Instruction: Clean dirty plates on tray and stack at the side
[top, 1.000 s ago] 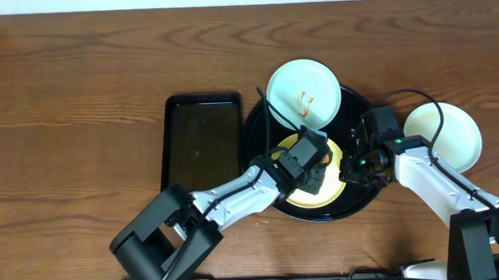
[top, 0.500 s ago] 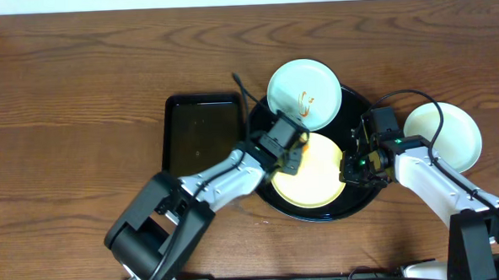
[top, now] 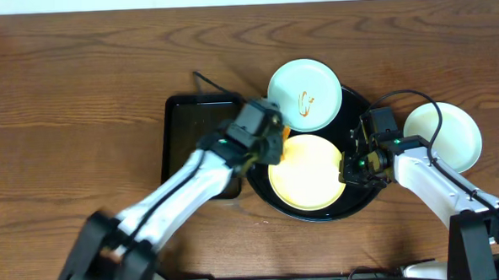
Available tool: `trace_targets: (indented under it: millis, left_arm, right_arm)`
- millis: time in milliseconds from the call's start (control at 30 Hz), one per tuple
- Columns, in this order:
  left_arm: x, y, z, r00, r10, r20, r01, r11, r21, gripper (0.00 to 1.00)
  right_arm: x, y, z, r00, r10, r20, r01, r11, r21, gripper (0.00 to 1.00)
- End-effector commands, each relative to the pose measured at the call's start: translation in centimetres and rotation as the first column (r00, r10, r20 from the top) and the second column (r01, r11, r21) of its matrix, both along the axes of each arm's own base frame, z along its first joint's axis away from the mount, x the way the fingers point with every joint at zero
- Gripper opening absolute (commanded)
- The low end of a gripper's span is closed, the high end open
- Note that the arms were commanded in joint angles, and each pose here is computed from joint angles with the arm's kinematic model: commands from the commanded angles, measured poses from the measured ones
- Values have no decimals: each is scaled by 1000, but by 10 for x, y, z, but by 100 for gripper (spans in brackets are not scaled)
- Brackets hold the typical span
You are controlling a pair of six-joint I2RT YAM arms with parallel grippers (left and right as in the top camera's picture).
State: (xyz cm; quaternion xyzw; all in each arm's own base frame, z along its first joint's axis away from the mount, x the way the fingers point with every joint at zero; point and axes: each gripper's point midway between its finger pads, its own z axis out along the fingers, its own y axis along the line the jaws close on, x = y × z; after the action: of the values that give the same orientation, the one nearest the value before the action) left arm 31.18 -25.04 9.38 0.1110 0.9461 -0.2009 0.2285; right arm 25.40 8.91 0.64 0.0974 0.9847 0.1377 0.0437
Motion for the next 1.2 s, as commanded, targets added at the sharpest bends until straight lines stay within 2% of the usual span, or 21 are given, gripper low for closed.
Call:
trace_targets:
  millis: [0, 100, 333, 467, 833, 967, 1167]
  left_arm:
    - [5, 19, 28, 999, 36, 38, -35, 999, -30, 8]
    - [6, 43, 24, 996, 91, 3, -91, 996, 3, 8]
    - [10, 113, -1, 960, 274, -49, -261, 947, 185, 8]
    - [12, 132, -8, 944, 323, -63, -305, 932, 198, 8]
    - [16, 137, -9, 939, 340, -58, -324, 926, 195, 8]
    - [17, 139, -9, 937, 347, -48, -331, 921, 205, 8]
    - [19, 139, -9, 937, 347, -45, -331, 922, 201, 8]
  right_arm:
    - [5, -3, 3, 1000, -7, 31, 7, 1000, -23, 1]
    - [13, -1, 5, 997, 9, 71, -8, 1000, -18, 1]
    - [37, 4, 24, 977, 86, 196, -83, 996, -23, 1]
    - [52, 3, 55, 943, 127, 309, -118, 992, -50, 1]
    - [64, -37, 124, 838, 122, 532, 27, 964, -264, 1]
    - [66, -46, 145, 788, 200, 583, 67, 912, -404, 1]
    - [63, -43, 158, 751, 353, 558, 69, 798, -598, 1]
